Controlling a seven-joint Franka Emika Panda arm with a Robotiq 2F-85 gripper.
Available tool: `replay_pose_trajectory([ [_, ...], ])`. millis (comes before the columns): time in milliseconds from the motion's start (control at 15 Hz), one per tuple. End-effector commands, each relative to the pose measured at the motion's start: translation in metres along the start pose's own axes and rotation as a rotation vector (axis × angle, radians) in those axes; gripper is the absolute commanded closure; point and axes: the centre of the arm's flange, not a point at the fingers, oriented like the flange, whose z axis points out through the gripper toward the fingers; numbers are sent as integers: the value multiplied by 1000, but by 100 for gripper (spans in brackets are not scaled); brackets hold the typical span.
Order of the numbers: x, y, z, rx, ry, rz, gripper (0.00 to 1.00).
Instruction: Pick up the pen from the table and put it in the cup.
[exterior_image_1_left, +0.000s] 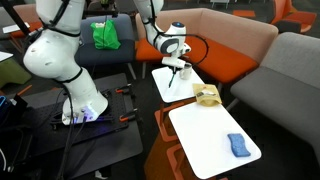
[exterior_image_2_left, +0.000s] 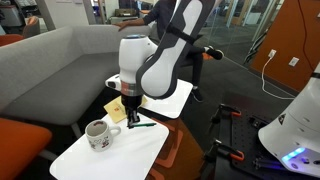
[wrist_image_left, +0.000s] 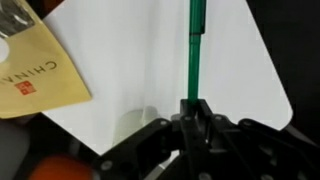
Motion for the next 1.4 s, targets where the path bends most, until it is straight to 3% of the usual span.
replay_pose_trajectory([
  [0, -6, -1, -16, -2, 165, -78, 97],
  [200, 1, 10, -22, 22, 281, -128, 97],
  [533, 0, 28, -33, 53, 359, -173, 97],
  [1000, 37, 56, -51, 75, 484, -279, 97],
  [1333, 67, 72, -57, 128, 494, -370, 97],
])
